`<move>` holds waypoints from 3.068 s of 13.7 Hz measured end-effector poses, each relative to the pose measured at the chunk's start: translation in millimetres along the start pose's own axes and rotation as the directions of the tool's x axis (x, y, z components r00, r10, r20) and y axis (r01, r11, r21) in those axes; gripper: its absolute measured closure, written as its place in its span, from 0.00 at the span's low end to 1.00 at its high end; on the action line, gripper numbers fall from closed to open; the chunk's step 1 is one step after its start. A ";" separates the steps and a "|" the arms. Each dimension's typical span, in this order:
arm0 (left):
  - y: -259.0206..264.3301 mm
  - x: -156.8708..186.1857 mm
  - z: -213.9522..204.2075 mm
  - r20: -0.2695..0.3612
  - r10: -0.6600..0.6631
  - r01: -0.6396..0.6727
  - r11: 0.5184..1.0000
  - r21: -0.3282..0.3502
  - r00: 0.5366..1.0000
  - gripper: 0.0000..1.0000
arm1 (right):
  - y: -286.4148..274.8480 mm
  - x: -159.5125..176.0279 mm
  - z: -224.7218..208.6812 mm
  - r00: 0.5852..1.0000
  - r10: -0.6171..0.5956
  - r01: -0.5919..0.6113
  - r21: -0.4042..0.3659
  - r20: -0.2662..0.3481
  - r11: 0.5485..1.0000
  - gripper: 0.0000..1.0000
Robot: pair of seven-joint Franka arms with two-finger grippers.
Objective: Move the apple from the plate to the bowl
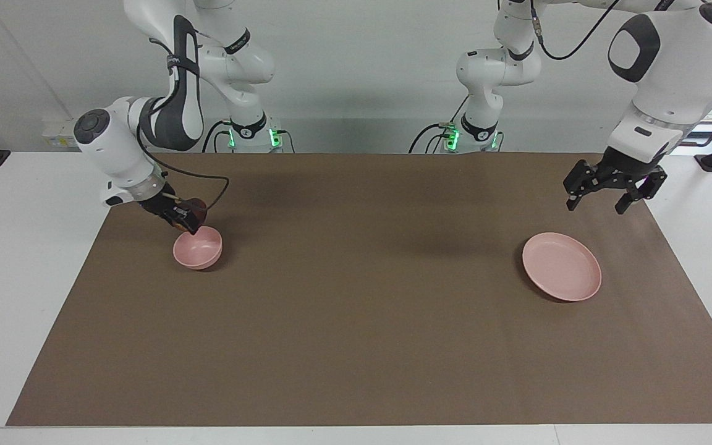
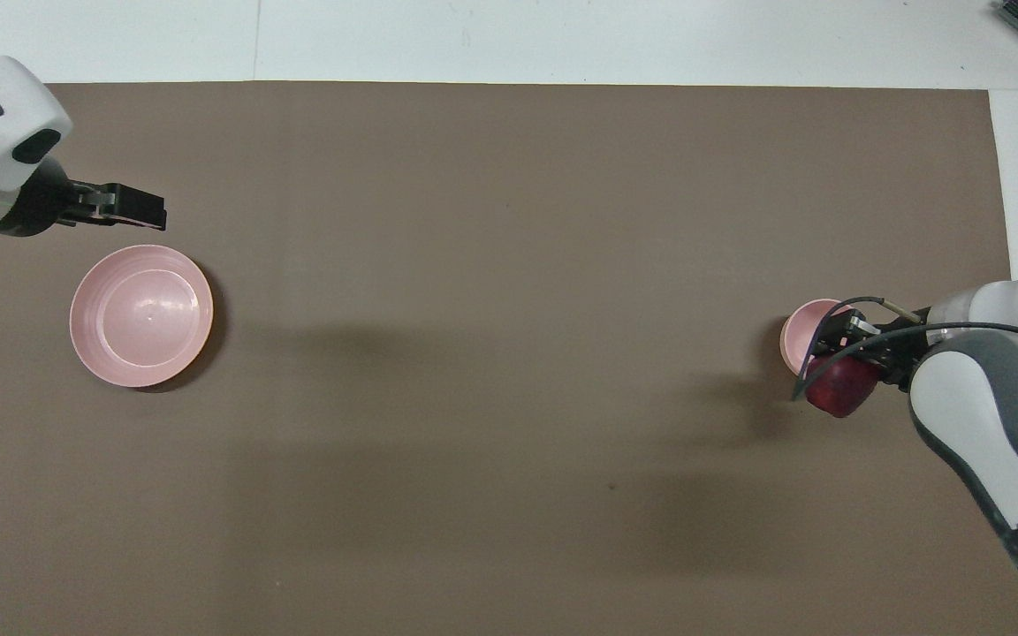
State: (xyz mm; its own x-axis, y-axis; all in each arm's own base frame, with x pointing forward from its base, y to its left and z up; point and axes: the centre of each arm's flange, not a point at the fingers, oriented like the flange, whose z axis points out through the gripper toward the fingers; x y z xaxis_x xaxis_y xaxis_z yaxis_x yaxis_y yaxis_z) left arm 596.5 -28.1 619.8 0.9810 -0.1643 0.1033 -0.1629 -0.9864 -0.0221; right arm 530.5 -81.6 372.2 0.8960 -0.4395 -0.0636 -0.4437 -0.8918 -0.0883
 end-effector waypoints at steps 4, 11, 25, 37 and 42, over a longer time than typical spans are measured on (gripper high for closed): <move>1.5 -19.2 -40.1 0.001 0.009 -0.009 0.999 0.031 1.000 0.00 | -10.5 19.8 13.5 0.997 -0.034 0.033 -0.020 -0.068 0.999 0.33; 13.8 -37.2 -60.7 0.020 0.024 -0.025 0.999 0.022 1.000 0.00 | -14.9 24.7 18.0 0.997 -0.036 0.034 -0.024 -0.074 0.999 0.34; -0.1 -41.6 -58.8 0.038 -0.010 0.011 1.000 -0.023 0.999 0.00 | -77.2 -38.9 -206.7 0.980 -0.189 0.179 -0.140 -0.056 0.974 0.00; 2.0 -46.0 -59.5 0.061 -0.007 0.009 1.000 -0.030 0.998 0.00 | -54.8 -60.9 -287.5 0.971 -0.237 0.232 -0.122 -0.025 0.965 0.00; 2.0 -46.1 -59.5 0.061 -0.007 0.009 1.000 -0.030 0.998 0.00 | -57.6 -59.7 -282.0 0.963 -0.269 0.265 -0.123 -0.015 0.956 0.00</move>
State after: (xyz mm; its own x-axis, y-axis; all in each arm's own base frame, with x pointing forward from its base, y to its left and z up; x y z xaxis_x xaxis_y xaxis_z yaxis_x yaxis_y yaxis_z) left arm 544.7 -22.8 674.1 0.9868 -0.1565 0.0424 -0.1570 -0.9876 0.0086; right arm 507.7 -34.3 661.4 0.9825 -0.1850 -0.0229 -0.1845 -0.9826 0.0206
